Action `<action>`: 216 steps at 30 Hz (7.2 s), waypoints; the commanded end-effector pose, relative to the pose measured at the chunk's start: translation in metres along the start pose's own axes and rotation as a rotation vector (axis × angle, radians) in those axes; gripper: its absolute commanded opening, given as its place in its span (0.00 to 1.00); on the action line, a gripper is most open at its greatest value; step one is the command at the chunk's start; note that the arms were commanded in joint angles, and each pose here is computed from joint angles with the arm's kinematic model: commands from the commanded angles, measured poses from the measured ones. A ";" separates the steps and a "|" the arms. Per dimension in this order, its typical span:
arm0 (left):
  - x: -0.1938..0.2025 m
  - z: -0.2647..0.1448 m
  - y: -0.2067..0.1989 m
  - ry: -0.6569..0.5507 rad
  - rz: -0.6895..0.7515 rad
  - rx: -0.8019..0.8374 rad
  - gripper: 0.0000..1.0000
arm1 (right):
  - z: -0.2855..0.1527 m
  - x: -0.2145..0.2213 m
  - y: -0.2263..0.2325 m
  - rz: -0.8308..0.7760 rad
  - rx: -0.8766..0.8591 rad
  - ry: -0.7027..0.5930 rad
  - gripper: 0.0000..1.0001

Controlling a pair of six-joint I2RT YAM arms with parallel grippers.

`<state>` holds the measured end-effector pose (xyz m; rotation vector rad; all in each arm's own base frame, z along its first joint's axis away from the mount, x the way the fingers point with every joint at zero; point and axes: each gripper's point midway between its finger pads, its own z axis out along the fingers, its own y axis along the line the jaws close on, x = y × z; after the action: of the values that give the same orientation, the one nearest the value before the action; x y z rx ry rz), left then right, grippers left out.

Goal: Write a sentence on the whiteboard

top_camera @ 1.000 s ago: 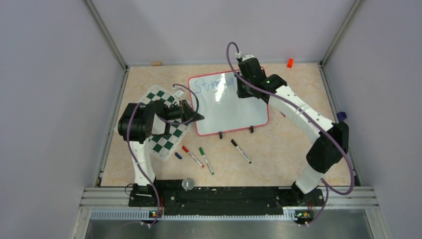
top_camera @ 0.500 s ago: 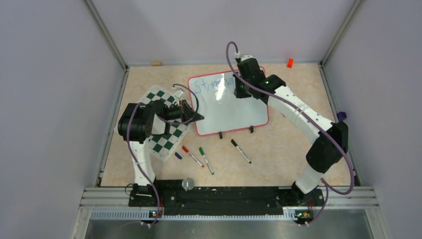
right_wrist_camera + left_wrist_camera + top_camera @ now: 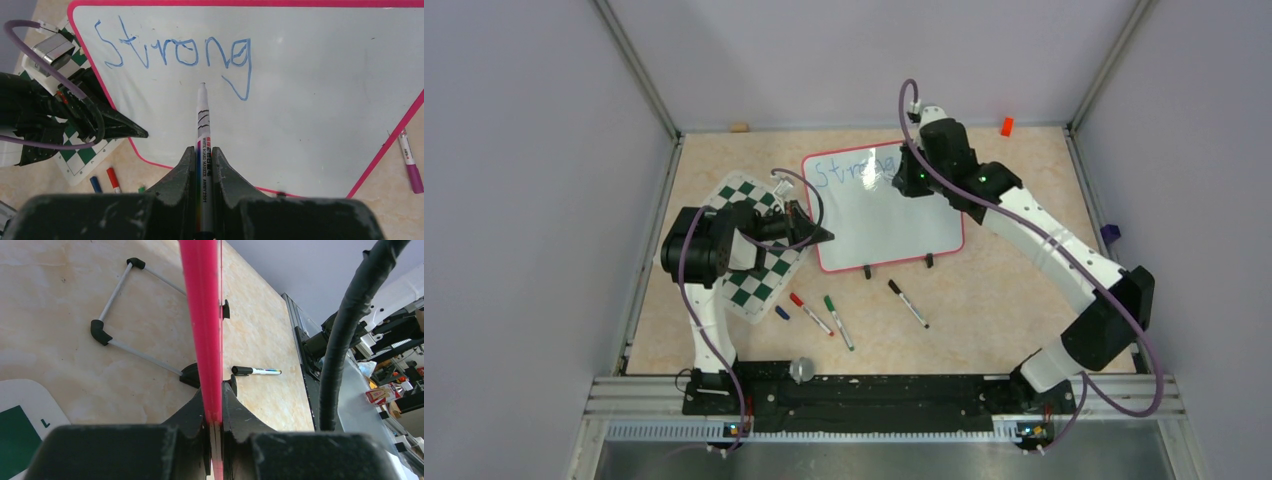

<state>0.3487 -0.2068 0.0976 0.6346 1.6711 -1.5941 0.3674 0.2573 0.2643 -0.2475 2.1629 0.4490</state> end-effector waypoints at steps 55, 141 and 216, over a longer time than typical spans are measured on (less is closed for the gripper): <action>-0.029 -0.006 0.012 -0.107 0.175 -0.054 0.00 | -0.042 0.018 0.060 -0.177 0.108 -0.146 0.00; -0.025 -0.011 0.015 -0.125 0.139 -0.083 0.00 | 0.037 0.032 0.089 -0.287 0.199 0.003 0.00; -0.024 -0.012 0.014 -0.130 0.141 -0.091 0.00 | 0.046 0.072 0.090 -0.314 0.143 0.131 0.00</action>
<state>0.3508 -0.2030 0.0953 0.5654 1.6835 -1.5840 0.3304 0.3455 0.1906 -0.5392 2.2505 0.0215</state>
